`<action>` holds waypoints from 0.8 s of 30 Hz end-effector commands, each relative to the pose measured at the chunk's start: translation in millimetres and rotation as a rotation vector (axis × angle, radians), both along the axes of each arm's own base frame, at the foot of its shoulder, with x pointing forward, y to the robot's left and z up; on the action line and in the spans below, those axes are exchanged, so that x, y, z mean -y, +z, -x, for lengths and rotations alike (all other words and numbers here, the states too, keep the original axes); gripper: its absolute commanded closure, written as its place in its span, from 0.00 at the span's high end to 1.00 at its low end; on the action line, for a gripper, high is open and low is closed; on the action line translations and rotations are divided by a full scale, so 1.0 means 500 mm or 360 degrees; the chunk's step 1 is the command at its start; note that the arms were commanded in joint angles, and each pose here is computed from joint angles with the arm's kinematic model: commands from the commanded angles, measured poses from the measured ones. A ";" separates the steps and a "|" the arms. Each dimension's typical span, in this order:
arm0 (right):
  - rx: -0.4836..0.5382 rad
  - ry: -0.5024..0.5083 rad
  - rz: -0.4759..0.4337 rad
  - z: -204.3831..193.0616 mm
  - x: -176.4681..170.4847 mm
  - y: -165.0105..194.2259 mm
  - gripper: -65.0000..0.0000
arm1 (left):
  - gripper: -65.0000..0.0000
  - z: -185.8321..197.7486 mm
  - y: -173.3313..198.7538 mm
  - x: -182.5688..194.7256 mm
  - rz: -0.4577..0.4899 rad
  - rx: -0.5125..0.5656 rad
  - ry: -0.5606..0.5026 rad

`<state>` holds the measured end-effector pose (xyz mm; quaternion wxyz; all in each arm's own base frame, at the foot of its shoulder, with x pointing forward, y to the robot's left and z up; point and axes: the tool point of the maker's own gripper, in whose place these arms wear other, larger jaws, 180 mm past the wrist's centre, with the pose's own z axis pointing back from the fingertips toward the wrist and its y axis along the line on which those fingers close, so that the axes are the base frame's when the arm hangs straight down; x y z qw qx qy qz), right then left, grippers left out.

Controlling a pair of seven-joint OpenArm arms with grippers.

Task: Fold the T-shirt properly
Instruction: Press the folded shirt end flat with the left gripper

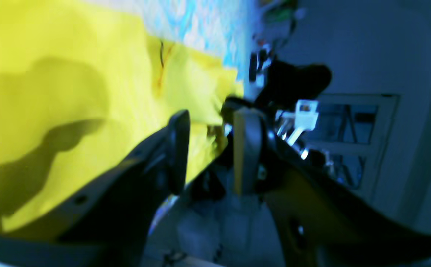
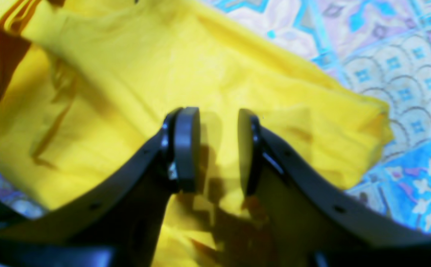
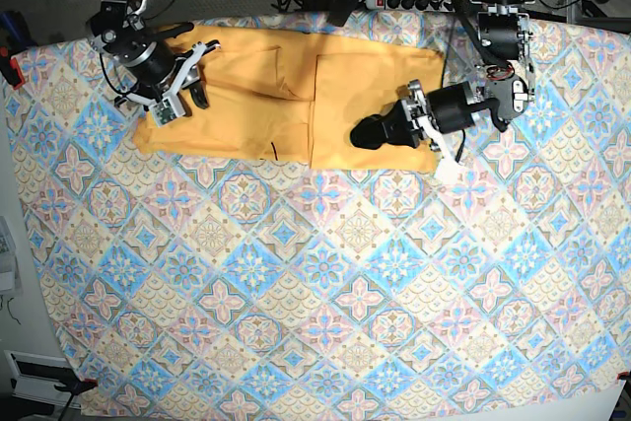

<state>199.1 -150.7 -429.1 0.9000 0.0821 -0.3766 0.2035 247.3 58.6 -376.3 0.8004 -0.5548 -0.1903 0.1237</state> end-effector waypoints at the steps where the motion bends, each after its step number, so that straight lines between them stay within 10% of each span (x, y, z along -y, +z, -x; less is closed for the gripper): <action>1: 0.0075 0.0003 -0.0019 -0.017 0.000 0.023 0.26 | 0.31 -0.012 0.018 -0.018 -0.0003 0.0055 0.0019; 9: 0.0067 0.0002 -0.0021 -0.013 -0.001 0.021 0.26 | 0.32 0.003 -0.008 -0.156 -0.0222 0.0002 0.0183; 24: 0.0076 -0.0008 -0.0049 -0.013 -0.014 0.023 0.26 | 0.32 0.042 -0.114 -0.218 -0.0855 -0.0148 -0.0017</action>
